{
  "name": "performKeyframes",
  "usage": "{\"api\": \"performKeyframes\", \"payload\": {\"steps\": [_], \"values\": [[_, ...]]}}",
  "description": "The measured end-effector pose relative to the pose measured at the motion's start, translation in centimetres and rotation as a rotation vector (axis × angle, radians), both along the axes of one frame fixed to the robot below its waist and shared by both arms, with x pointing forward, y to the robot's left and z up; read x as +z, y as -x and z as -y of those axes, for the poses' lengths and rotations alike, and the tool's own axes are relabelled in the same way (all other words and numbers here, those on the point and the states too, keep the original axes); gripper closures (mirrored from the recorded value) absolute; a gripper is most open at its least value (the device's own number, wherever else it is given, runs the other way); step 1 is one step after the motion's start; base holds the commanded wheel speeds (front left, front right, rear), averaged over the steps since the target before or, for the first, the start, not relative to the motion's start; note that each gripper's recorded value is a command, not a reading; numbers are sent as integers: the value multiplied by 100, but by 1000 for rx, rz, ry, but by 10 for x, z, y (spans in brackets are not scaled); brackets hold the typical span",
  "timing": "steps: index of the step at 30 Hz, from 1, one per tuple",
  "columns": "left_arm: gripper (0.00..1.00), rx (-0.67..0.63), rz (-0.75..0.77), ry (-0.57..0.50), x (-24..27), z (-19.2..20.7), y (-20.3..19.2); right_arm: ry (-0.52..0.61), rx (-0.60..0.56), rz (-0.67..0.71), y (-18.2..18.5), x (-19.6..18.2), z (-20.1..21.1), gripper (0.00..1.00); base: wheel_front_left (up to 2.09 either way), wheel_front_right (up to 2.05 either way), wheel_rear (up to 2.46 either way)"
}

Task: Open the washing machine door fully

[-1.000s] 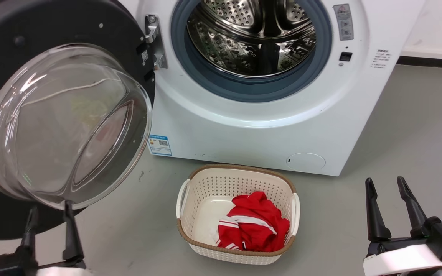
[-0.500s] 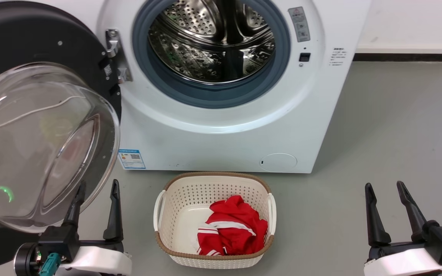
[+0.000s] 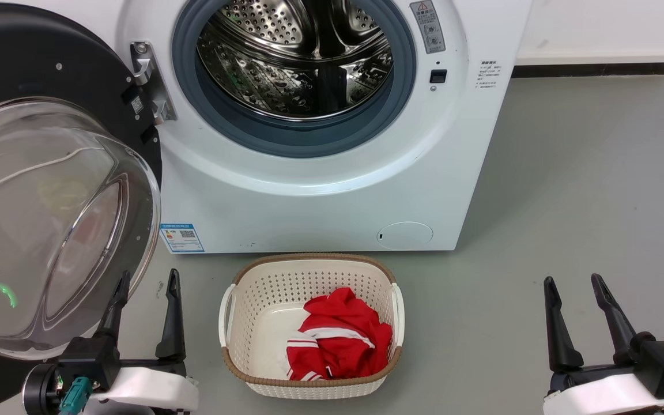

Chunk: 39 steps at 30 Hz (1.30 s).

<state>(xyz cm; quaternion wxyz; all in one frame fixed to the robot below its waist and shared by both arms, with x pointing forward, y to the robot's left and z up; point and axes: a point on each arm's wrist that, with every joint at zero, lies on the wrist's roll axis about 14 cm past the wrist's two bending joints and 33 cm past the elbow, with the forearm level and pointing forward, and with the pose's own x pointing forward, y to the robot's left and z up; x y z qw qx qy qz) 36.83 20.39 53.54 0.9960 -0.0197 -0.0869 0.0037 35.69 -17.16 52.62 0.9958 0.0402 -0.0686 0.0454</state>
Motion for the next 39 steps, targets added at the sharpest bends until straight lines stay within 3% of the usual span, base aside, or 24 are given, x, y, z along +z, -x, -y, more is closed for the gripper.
{"api": "performKeyframes", "payload": {"steps": [14, 15, 18, 39], "values": [[0, 3, -7, 10, -3, -1, 0, -7, 5, -5, -4, -2, -1, 0, 0, 0, 0], [100, 4, -18, 13, -6, -1, 0, -6, 4, -17, -4, -5, -1, 100, 0, 0, 0], [100, 10, -71, 29, -22, -1, 5, -14, 4, -58, 1, -18, -2, 100, 0, 0, 0], [100, 36, -129, 426, -36, -10, 2, -405, -34, -128, -5, -28, 11, 100, 0, 0, 0]]}}
